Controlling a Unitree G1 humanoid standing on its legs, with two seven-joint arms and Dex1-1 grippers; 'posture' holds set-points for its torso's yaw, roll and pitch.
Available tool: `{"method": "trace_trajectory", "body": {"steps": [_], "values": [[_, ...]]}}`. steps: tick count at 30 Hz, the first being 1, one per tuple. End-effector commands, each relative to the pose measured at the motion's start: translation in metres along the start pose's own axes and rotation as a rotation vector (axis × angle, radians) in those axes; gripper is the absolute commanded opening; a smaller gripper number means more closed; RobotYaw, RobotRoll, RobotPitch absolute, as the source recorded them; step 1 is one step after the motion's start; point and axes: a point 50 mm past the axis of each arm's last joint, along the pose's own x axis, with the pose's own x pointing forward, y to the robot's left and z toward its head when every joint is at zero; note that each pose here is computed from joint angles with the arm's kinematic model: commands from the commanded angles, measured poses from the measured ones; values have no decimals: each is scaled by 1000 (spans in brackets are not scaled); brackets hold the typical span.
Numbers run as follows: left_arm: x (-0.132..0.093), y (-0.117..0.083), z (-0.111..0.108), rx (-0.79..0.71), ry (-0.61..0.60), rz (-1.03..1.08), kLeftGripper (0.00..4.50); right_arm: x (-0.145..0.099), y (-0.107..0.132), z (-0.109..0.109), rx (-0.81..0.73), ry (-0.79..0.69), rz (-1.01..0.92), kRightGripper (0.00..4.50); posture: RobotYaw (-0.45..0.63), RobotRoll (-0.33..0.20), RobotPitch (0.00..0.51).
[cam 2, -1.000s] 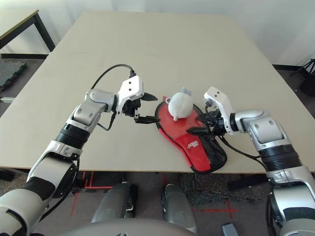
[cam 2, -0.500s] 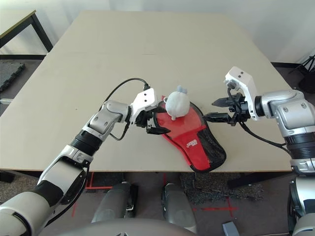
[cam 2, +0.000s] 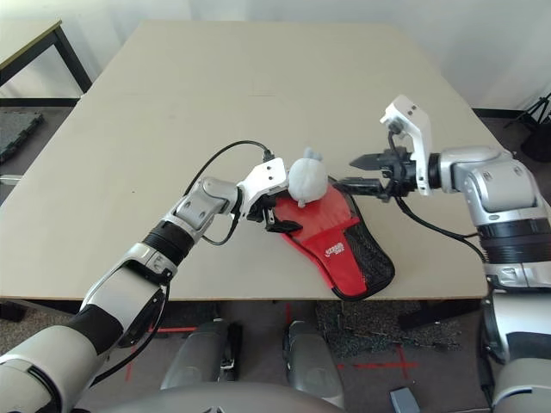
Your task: Store the ping-pong paddle in its case and zip it.
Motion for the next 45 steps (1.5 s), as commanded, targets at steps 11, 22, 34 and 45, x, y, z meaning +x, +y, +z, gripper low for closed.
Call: {"method": "trace_trajectory", "body": {"steps": [11,22,34,45], "values": [[-2,-6,-17,-6,75,-33,4471,45,-11,-41,96,69,-63,4500,57,0,86],[-8,-6,-21,-28,80,-28,4500,52,-18,-52,149,62,-96,2119,55,0,84],[-2,-10,-20,-36,70,-43,4500,49,-50,-30,121,-40,-322,135,53,0,85],[2,-15,-19,-42,64,-58,4500,42,-68,-32,133,-50,-485,131,69,0,95]]}}
